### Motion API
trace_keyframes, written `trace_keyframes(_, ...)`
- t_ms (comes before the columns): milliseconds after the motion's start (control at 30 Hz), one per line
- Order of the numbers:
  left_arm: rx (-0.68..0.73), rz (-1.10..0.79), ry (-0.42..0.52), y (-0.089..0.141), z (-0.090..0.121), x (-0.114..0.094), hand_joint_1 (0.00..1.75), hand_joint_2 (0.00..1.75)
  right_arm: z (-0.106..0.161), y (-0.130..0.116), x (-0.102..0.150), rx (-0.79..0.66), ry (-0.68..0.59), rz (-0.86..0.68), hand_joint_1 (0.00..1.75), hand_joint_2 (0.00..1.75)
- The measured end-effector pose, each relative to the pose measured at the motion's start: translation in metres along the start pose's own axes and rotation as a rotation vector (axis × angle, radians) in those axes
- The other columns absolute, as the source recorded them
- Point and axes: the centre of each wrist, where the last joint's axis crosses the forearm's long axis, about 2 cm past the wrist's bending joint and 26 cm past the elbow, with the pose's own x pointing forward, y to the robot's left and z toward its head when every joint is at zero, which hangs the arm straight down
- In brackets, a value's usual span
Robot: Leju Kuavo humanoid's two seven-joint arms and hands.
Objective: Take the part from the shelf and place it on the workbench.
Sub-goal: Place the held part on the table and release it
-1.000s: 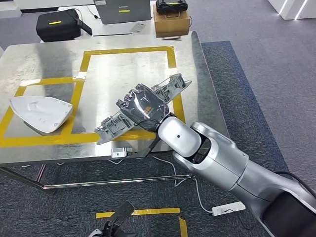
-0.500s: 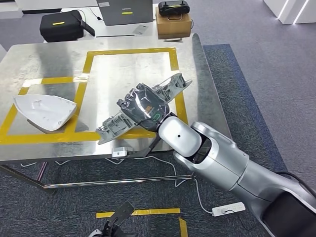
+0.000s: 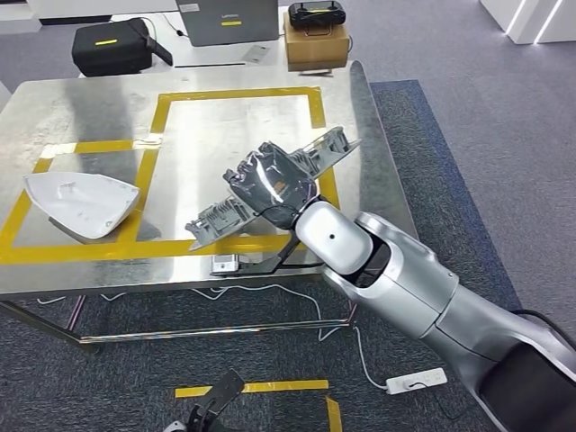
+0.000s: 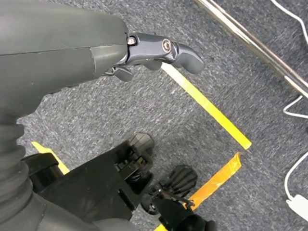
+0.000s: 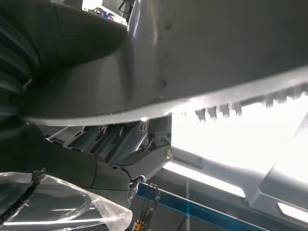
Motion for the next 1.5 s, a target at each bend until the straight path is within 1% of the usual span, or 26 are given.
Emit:
trace_keyframes(167, -0.001, 0.005, 0.002, -0.002, 0.001, 0.000, 0.00, 1.75, -0.006, -0.004, 0.009, -0.012, -0.018, -0.016, 1.75, 1.75)
trace_keyframes(600, -0.007, 0.006, 0.011, -0.005, 0.003, -0.002, 0.00, 1.75, -0.009, -0.001, 0.017, -0.018, -0.032, -0.072, 1.75, 1.75)
trace_keyframes(767, -0.016, 0.000, 0.015, -0.006, 0.004, -0.005, 0.00, 1.75, -0.010, 0.007, 0.025, -0.015, -0.005, -0.116, 1.75, 1.75)
trace_keyframes(933, -0.020, -0.007, 0.026, -0.006, 0.007, -0.009, 0.00, 1.75, -0.004, 0.031, 0.013, -0.030, 0.054, -0.089, 1.75, 1.75)
trace_keyframes(1133, -0.013, -0.006, 0.044, -0.006, 0.011, -0.016, 0.00, 1.75, 0.013, 0.065, -0.010, 0.023, 0.128, -0.054, 1.75, 1.75)
trace_keyframes(1200, -0.012, -0.008, 0.047, -0.006, 0.012, -0.018, 0.00, 1.75, 0.017, 0.070, -0.014, 0.038, 0.144, -0.054, 1.75, 1.75)
trace_keyframes(1400, -0.010, -0.008, 0.049, -0.006, 0.012, -0.019, 0.00, 1.75, 0.018, 0.073, -0.016, 0.047, 0.153, -0.055, 1.75, 1.75)
trace_keyframes(1500, -0.004, -0.009, 0.058, -0.005, 0.014, -0.023, 0.00, 1.75, 0.030, 0.087, -0.029, 0.099, 0.207, -0.058, 1.75, 1.75)
